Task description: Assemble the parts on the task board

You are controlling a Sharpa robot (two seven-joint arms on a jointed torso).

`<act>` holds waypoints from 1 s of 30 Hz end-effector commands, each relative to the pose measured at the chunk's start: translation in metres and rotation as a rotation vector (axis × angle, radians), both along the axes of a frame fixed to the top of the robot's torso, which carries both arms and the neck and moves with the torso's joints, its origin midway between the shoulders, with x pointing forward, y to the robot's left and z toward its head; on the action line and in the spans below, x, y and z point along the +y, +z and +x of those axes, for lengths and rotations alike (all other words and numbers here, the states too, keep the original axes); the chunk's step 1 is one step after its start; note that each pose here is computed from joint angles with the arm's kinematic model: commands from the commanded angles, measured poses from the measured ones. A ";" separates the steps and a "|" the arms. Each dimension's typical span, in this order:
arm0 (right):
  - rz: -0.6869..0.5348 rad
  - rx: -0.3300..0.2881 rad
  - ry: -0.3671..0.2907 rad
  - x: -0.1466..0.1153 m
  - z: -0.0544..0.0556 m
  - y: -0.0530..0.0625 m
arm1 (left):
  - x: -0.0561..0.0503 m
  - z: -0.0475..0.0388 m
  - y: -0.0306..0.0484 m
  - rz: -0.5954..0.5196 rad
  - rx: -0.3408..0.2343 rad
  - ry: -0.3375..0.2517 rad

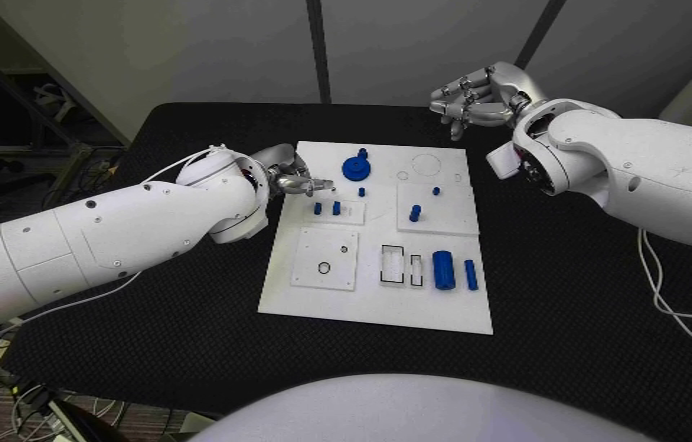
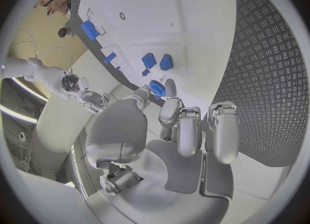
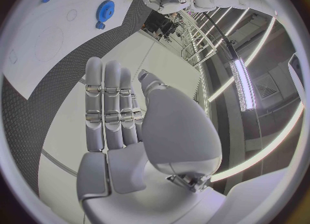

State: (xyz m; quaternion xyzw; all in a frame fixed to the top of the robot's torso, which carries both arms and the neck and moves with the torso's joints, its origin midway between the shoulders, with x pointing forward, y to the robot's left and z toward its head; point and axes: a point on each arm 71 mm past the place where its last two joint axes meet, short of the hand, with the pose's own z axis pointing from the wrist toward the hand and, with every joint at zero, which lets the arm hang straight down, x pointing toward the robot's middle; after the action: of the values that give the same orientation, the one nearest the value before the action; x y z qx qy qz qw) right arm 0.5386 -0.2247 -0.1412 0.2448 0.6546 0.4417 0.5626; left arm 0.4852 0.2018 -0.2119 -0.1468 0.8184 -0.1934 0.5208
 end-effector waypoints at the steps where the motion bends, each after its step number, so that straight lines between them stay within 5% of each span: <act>1: 0.003 -0.005 0.003 0.001 0.000 0.001 | -0.001 0.0038 0.0096 -0.041 -0.033 0.003; 9: 0.001 -0.010 -0.015 -0.001 0.001 0.001 | -0.022 0.0130 0.0337 -0.178 -0.112 -0.141; 14: -0.001 -0.014 -0.021 -0.001 0.001 0.002 | -0.037 0.0214 0.0406 -0.184 -0.194 -0.253; 20: 0.003 -0.019 -0.017 0.002 -0.001 0.003 | -0.056 0.0308 0.0437 -0.125 -0.293 -0.351; 30: 0.010 -0.035 -0.026 0.002 -0.001 0.004 | -0.080 0.0281 0.0319 0.026 -0.317 -0.495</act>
State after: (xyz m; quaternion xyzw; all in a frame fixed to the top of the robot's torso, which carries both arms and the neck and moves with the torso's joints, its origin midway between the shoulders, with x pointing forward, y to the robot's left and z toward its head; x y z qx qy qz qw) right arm 0.5375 -0.2231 -0.1400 0.2484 0.6478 0.4397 0.5703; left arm 0.5157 0.1271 -0.1800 0.0313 0.7460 -0.3325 0.5761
